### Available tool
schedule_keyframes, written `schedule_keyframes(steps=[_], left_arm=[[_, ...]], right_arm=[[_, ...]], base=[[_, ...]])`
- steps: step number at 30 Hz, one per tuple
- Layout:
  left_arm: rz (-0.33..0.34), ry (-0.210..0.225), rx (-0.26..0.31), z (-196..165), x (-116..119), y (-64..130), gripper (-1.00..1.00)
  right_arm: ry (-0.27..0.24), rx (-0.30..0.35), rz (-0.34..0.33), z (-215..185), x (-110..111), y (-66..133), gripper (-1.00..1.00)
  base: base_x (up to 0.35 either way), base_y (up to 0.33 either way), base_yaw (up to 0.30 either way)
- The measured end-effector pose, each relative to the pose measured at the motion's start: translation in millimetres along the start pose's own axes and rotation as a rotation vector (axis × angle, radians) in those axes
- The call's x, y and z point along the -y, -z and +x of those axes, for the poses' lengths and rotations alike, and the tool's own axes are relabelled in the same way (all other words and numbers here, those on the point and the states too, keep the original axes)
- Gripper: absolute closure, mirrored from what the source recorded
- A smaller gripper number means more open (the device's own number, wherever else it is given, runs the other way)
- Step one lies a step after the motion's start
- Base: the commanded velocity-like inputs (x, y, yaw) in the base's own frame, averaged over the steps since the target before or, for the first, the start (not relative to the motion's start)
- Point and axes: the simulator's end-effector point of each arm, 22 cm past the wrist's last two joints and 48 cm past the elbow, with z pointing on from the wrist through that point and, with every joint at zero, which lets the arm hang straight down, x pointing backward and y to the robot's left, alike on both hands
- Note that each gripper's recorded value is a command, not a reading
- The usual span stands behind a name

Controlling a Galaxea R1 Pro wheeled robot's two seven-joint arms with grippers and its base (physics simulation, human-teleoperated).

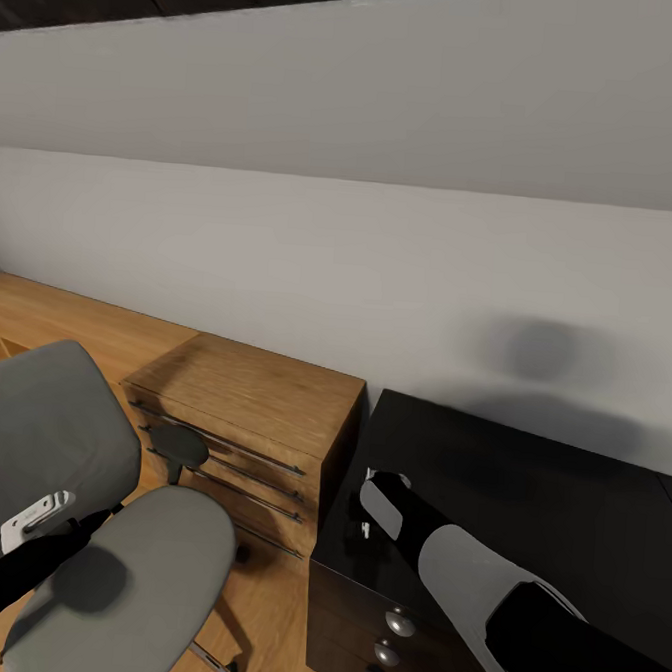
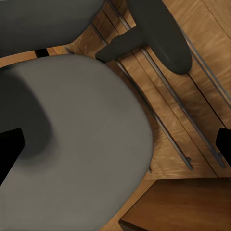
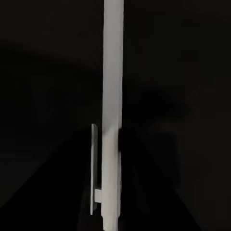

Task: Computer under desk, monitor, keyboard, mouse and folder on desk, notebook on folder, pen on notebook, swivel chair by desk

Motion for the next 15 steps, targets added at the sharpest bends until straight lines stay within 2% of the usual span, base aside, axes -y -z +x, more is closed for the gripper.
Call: schedule_keyframes(steps=[15], left_arm=[[0.0, 0.0, 0.0, 0.1, 0.0, 0.0, -1.0]], right_arm=[[-0.001, 0.0, 0.002, -0.1, 0.4, 0.0, 1.0]], base=[[0.0, 0.0, 0.0]])
